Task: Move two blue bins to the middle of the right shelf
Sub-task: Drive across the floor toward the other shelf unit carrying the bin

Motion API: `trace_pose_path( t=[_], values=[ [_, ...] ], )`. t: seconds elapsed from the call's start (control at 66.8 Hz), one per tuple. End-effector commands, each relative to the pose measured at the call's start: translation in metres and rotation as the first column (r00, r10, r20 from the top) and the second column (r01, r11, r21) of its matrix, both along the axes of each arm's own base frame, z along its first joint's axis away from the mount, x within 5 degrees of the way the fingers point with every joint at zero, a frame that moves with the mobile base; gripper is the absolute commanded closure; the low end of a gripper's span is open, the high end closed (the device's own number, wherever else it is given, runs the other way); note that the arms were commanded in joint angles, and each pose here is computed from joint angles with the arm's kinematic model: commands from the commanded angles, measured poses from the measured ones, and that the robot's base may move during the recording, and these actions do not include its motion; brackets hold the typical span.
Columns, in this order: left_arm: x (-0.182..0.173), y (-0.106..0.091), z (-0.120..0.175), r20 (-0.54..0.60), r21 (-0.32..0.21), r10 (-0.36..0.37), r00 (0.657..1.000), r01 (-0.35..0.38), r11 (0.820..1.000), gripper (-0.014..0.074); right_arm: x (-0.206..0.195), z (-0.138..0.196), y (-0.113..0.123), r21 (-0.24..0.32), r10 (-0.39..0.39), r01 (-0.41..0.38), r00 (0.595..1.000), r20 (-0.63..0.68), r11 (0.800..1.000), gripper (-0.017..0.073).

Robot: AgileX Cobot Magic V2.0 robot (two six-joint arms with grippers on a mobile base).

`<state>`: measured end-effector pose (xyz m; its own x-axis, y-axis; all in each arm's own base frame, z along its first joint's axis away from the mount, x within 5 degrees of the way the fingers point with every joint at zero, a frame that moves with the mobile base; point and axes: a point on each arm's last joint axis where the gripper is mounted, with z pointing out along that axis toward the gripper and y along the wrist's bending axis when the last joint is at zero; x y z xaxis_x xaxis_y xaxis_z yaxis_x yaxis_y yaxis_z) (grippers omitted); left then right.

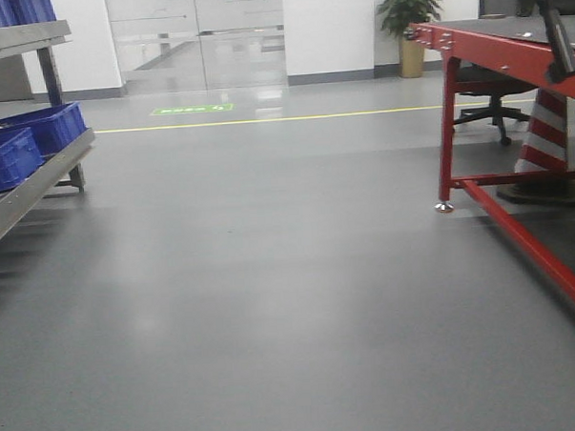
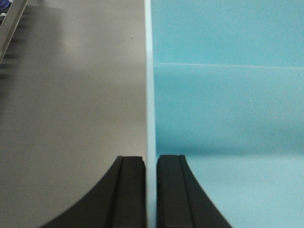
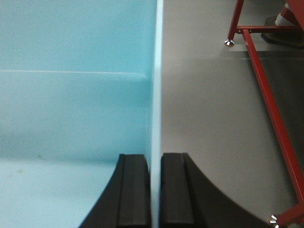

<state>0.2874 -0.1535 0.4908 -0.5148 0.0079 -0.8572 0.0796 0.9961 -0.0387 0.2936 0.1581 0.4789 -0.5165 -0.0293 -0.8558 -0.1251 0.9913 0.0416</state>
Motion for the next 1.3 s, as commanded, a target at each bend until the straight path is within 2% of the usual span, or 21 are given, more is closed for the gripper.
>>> trace_pose_path(
  t=[0.0, 1.287],
  values=[
    [-0.0032, -0.0035, 0.0108, 0.061, -0.050, -0.039, 0.997, 0.042, 0.998, 0.0705, -0.0033, 0.0113, 0.0029, 0.040, 0.035, -0.038, 0.997, 0.070, 0.998, 0.0726],
    [-0.0030, -0.0037, 0.0113, 0.067, -0.051, -0.041, 0.997, 0.044, 0.998, 0.0705, -0.0033, 0.0113, 0.0029, 0.040, 0.035, -0.038, 0.997, 0.070, 0.998, 0.0726]
  ],
)
